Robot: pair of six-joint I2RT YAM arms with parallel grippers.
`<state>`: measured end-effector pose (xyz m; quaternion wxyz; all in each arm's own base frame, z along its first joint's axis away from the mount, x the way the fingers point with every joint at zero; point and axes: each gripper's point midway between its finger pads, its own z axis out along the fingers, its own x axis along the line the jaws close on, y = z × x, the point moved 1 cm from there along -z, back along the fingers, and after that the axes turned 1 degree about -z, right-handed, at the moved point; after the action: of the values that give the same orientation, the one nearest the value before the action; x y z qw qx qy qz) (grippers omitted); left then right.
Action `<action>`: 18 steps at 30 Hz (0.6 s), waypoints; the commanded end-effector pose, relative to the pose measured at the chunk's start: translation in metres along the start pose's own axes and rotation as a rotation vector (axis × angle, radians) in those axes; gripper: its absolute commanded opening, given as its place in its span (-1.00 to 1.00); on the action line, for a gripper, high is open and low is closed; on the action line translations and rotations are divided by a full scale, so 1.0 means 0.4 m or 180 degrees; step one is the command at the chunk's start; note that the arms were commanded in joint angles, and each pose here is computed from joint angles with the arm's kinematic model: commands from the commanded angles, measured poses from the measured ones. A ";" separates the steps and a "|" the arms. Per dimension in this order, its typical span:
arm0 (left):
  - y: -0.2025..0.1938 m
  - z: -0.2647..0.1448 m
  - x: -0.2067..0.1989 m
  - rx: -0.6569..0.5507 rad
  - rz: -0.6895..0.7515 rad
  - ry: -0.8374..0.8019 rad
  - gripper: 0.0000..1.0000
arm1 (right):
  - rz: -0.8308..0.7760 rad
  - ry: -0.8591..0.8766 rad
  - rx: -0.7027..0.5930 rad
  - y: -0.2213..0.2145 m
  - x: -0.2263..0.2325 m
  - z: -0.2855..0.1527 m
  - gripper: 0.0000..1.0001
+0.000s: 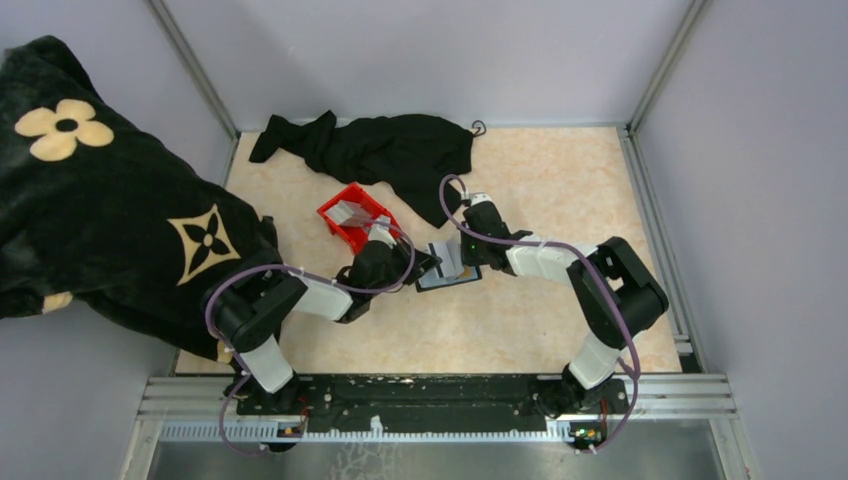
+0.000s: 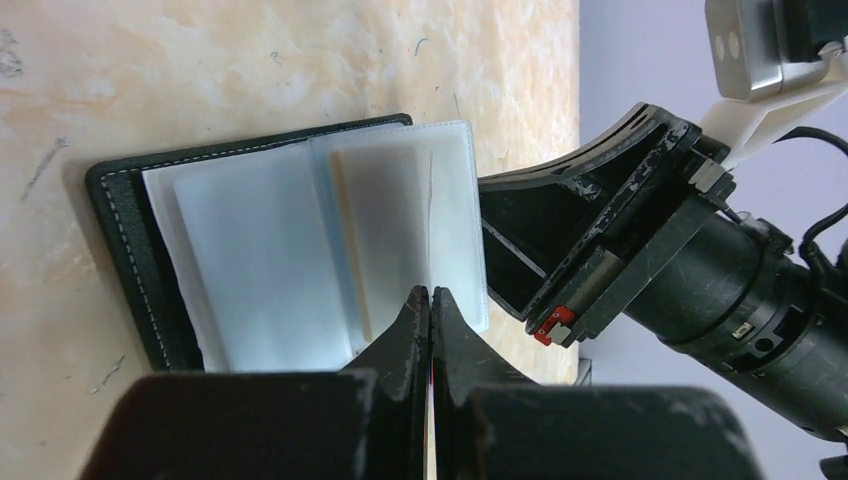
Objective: Put the credit cards into the card holder
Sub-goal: Turn over the card slot in the card holder.
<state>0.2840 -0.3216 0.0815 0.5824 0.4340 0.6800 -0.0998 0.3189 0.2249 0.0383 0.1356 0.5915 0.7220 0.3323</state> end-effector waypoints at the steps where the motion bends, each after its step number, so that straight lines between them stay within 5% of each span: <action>1: -0.008 0.021 -0.012 -0.0006 0.0137 -0.0003 -1.00 | -0.0033 -0.0336 0.0030 -0.019 -0.044 -0.015 -1.00; 9: -0.028 0.033 0.013 0.0051 0.0185 0.0099 -1.00 | 0.0001 -0.0754 -0.0276 0.040 -0.096 -0.070 -1.00; 18: -0.042 0.044 0.025 0.0096 0.0260 0.0148 -1.00 | 0.0010 -0.0584 -0.0550 0.093 -0.071 -0.111 -0.88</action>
<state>0.2804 -0.3318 0.0584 0.5560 0.4650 0.6836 -0.0857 0.3217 0.1825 0.0614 0.2335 0.6164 0.6920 0.2944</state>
